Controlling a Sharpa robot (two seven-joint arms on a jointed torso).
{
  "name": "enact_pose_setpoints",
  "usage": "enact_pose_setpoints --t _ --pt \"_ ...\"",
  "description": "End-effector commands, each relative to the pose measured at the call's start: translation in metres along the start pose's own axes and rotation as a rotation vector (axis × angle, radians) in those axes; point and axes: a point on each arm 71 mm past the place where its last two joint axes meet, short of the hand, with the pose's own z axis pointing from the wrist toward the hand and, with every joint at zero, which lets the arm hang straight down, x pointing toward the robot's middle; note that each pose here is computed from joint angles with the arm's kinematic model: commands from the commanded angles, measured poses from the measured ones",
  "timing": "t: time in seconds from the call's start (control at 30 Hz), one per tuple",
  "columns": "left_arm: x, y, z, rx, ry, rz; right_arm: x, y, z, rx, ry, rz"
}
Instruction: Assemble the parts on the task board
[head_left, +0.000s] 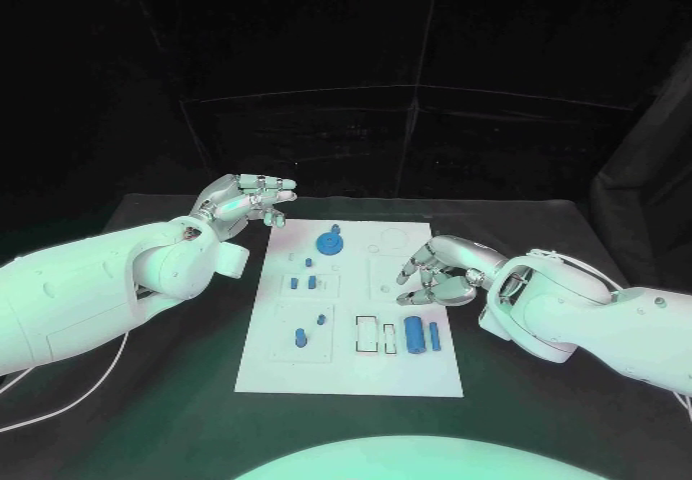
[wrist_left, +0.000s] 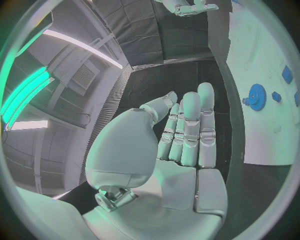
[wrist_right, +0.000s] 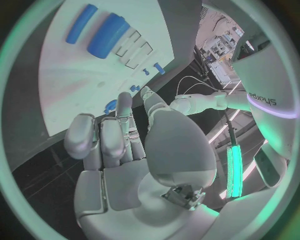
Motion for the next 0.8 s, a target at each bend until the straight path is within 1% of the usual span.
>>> enact_pose_setpoints --t 0.03,0.2,0.37,0.53,0.67,0.8 --pt "0.0019 -0.0009 0.0007 0.004 0.011 -0.006 0.002 -0.008 -0.006 0.157 0.024 0.104" --pt "0.0005 -0.0003 0.0007 0.004 0.008 -0.005 0.008 -0.014 -0.012 0.232 0.042 0.073" --pt "-0.0014 -0.0004 0.0000 0.004 0.004 -0.004 0.017 -0.016 -0.015 0.277 0.064 0.031" --pt "-0.0025 -0.0004 -0.0005 0.004 0.002 -0.003 0.025 -0.017 -0.014 0.319 0.097 -0.015" --pt "-0.0030 -0.0005 -0.0008 0.004 0.001 -0.003 0.030 -0.016 -0.012 0.336 0.115 -0.038" --pt "-0.0030 -0.0005 -0.0008 0.004 0.002 -0.003 0.036 -0.012 -0.009 0.335 0.128 -0.054"
